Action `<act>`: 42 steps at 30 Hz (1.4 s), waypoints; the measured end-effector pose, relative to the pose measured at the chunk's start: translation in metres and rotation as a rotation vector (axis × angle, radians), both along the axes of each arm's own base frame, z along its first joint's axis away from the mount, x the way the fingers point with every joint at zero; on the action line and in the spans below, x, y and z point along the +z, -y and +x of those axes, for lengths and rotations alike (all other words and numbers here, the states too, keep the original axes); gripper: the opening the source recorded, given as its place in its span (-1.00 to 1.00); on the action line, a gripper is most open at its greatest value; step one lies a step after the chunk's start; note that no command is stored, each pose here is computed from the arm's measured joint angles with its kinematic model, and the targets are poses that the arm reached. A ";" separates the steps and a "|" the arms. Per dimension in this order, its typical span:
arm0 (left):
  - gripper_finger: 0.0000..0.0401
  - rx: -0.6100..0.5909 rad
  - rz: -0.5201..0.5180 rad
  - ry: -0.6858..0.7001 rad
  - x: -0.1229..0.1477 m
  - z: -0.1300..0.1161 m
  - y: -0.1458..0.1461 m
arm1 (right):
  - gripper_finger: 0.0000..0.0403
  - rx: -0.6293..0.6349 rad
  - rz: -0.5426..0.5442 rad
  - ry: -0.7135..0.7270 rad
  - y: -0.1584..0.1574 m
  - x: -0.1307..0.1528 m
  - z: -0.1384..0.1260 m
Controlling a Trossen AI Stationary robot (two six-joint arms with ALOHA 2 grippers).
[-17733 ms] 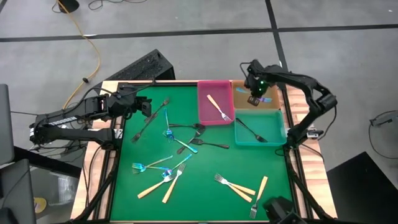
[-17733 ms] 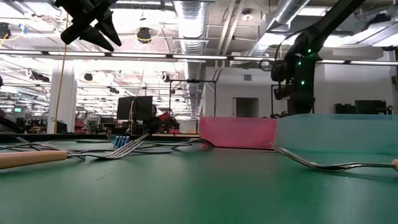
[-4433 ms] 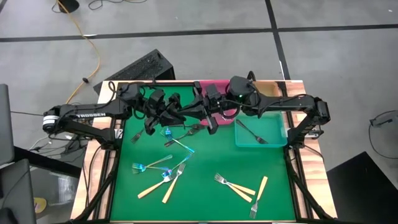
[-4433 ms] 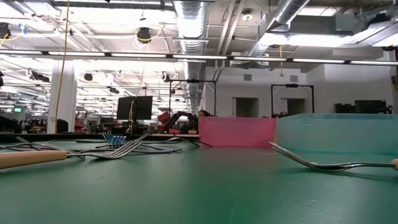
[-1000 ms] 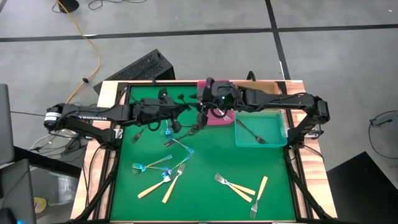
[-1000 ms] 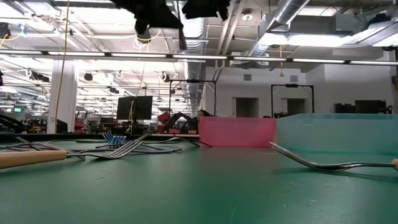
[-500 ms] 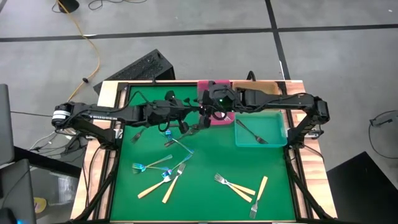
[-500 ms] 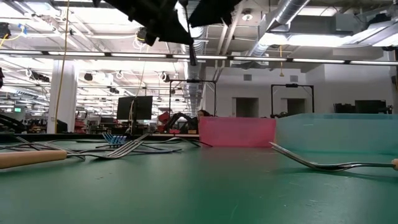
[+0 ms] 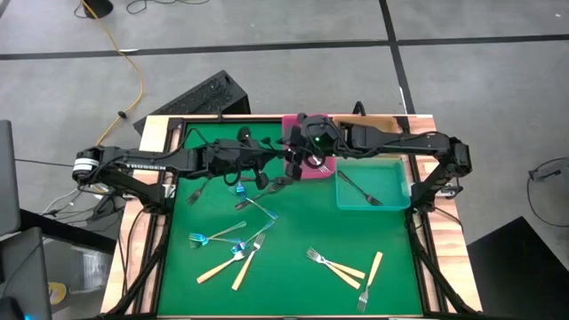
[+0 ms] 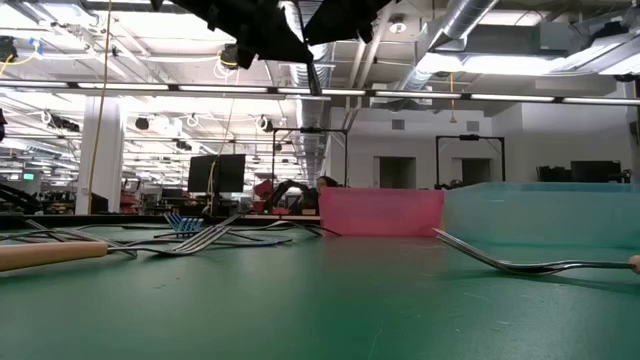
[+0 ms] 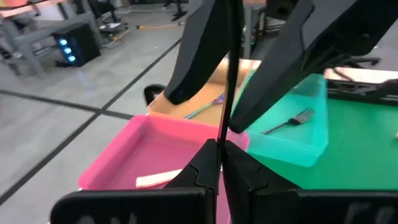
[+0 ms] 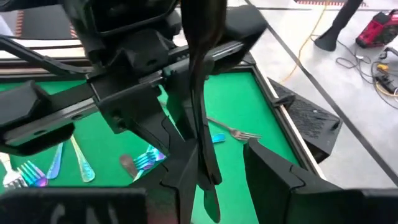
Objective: Sort silverware by color (type)
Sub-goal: Put the black fork into the blue bin
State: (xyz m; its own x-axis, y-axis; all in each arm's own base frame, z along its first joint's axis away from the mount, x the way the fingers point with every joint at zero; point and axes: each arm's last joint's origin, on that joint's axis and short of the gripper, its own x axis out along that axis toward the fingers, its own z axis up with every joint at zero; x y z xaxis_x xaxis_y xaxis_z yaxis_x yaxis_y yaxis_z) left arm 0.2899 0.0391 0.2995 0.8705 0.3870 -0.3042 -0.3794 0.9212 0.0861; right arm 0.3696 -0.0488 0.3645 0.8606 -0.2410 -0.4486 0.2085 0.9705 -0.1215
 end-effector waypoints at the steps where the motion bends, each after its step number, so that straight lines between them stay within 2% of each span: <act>1: -1.00 -0.010 0.003 0.006 0.001 0.000 0.000 | -0.26 0.012 0.000 0.001 0.000 0.000 0.000; 6: -1.00 -0.023 0.020 0.034 0.004 0.002 0.001 | -0.26 0.035 0.005 -0.001 -0.001 -0.001 0.001; 9: -1.00 -0.021 0.021 0.038 0.004 0.002 0.000 | -0.34 0.034 0.005 0.001 -0.001 0.000 0.001; 16: -1.00 -0.036 0.011 0.036 0.003 0.002 0.001 | -0.87 0.043 0.005 -0.008 0.000 -0.001 0.000; 23: -0.98 -0.023 -0.010 0.028 0.002 0.001 0.001 | -0.89 0.060 0.047 -0.008 0.004 -0.002 0.000; 27: -0.89 -0.005 -0.015 -0.007 -0.001 0.000 0.001 | -0.89 0.106 0.136 -0.008 0.018 -0.002 -0.005; 32: -0.70 -0.008 -0.019 -0.081 -0.004 -0.007 0.006 | -0.89 0.154 0.300 -0.082 0.048 -0.001 -0.030; 35: -0.63 -0.003 -0.043 -0.102 -0.002 -0.014 0.007 | -0.89 0.168 0.323 -0.125 0.060 0.003 -0.048; 38: -0.61 0.011 -0.057 -0.112 0.001 -0.021 0.007 | -0.89 0.214 0.382 -0.169 0.069 0.008 -0.072; 42: -0.61 0.048 -0.046 -0.100 0.011 -0.036 0.007 | -0.89 0.192 0.473 -0.211 0.080 0.013 -0.110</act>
